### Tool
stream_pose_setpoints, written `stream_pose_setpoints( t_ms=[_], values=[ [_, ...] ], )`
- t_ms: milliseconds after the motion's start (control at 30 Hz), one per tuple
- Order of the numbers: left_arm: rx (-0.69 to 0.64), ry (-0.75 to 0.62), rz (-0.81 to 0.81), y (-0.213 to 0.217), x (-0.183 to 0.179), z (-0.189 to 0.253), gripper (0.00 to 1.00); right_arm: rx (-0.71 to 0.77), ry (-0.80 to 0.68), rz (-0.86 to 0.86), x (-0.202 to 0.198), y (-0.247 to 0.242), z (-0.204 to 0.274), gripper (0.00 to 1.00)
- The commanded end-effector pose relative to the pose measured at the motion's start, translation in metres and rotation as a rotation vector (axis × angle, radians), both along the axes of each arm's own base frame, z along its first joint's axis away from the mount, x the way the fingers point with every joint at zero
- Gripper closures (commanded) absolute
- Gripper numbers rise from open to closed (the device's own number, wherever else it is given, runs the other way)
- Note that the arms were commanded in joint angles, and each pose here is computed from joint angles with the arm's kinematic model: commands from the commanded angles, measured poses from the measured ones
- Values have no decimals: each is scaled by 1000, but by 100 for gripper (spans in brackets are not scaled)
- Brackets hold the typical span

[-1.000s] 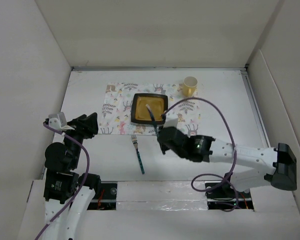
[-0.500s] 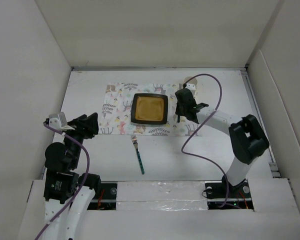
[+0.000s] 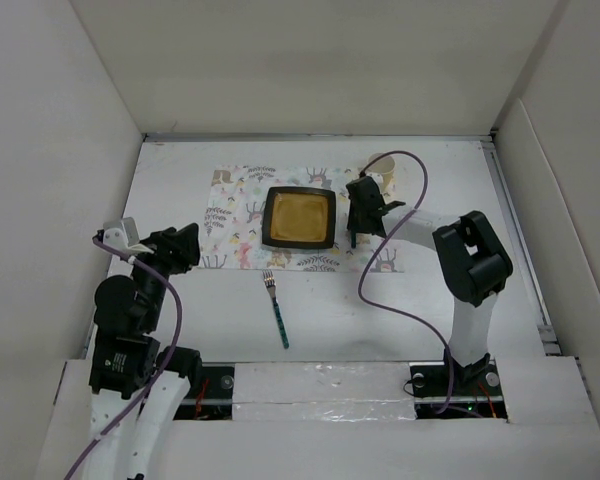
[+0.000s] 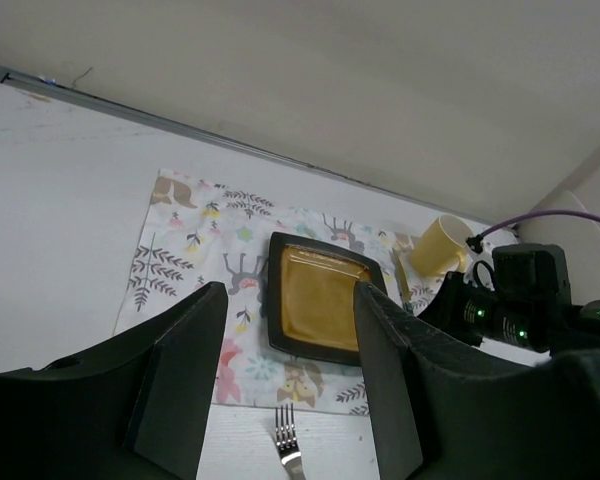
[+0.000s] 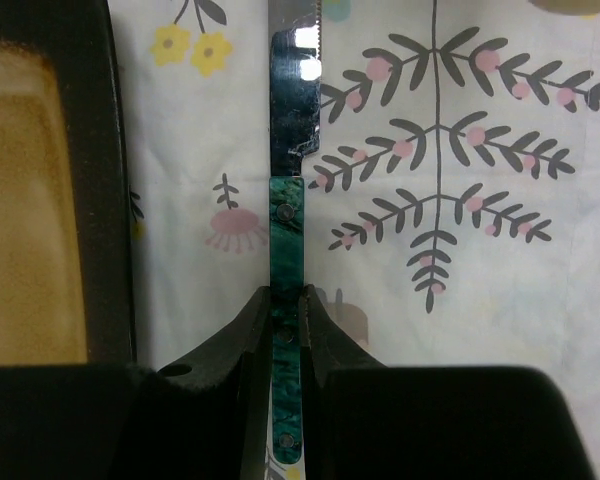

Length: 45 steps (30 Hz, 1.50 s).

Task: Set the dinner table for one person

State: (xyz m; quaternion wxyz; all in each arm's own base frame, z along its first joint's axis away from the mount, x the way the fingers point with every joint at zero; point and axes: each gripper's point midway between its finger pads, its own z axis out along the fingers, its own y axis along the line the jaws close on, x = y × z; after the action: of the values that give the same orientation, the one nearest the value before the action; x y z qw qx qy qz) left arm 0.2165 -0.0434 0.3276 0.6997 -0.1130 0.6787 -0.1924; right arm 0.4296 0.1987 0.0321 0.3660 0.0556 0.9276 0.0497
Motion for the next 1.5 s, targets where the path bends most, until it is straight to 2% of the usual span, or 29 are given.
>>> stream_pose_setpoints(
  t_ms=[0, 100, 133, 167, 233, 333, 367, 433, 467, 500, 533, 600, 633, 667, 700, 767, 800, 867, 900, 933, 1033, 1067, 1100, 1133, 1167, 1200, 1267, 1300, 1467],
  values=[
    [3, 9, -16, -5, 8, -1, 49, 36, -51, 12, 13, 9, 16, 100],
    [10, 59, -28, -9, 18, -11, 48, 19, -56, -5, 11, 4, 17, 81],
    [15, 95, -31, -10, 24, -19, 46, 25, -77, 5, 9, 6, 27, 64],
    [17, 100, -31, -10, 24, -20, 45, 23, -75, 4, 8, 6, 26, 64],
    [25, 171, -76, -20, 33, -34, 45, 34, -117, 13, 6, 9, 50, 52],
    [30, 257, -109, -29, 45, -47, 49, 45, -169, 36, -5, 10, 76, 42],
    [33, 272, -118, -31, 48, -49, 50, 78, -214, 53, -9, 11, 102, 41],
    [43, 317, -138, -36, 58, -54, 53, 99, -251, 82, -22, 12, 121, 40],
    [45, 334, -149, -38, 61, -54, 55, 121, -330, 80, -29, 9, 152, 41],
    [47, 358, -168, -43, 68, -53, 55, 121, -334, 97, -43, 8, 149, 45],
    [50, 372, -169, -43, 71, -54, 56, 135, -360, 94, -49, 4, 158, 68],
    [57, 406, -151, -43, 85, -63, 55, 196, -461, 117, -70, 1, 191, 88],
    [70, 425, -145, -42, 91, -69, 54, 211, -479, 131, -81, 1, 187, 100],
    [82, 460, -136, -41, 96, -79, 51, 228, -505, 134, -88, 0, 193, 100],
    [126, 460, -28, -29, 107, -74, 50, 254, -553, 122, -98, -9, 209, 100],
    [244, 573, -24, -53, 114, -101, 47, 249, -559, 110, -110, -17, 202, 100],
    [266, 566, 11, -59, 124, -92, 47, 252, -571, 106, -113, -21, 205, 95],
    [247, 507, -51, -95, 120, -71, 47, 262, -579, 67, -120, -34, 211, 85],
    [233, 500, -43, -98, 118, -65, 47, 270, -590, 48, -120, -40, 215, 81],
    [218, 501, -44, -102, 114, -64, 47, 282, -606, 44, -123, -44, 220, 73],
    [184, 521, -17, -115, 85, -87, 49, 322, -601, 71, -126, -47, 219, 63],
    [242, 559, -39, -129, 61, -113, 50, 343, -611, 72, -127, -49, 223, 60],
    [240, 540, 93, -121, 57, -119, 50, 350, -613, 82, -128, -48, 221, 58],
    [268, 534, 140, -123, 48, -126, 50, 357, -625, 78, -127, -50, 223, 54],
    [362, 576, 198, -112, 29, -141, 50, 373, -621, 96, -130, -47, 225, 54],
    [283, 563, 220, -133, 18, -145, 50, 379, -617, 96, -131, -49, 226, 52],
    [299, 631, 242, -137, -2, -164, 48, 382, -624, 95, -134, -51, 228, 47],
    [308, 711, 235, -144, -11, -187, 49, 383, -643, 80, -134, -57, 231, 47],
    [167, 853, 143, -171, -50, -249, 51, 401, -661, 76, -138, -65, 234, 47]
  ],
)
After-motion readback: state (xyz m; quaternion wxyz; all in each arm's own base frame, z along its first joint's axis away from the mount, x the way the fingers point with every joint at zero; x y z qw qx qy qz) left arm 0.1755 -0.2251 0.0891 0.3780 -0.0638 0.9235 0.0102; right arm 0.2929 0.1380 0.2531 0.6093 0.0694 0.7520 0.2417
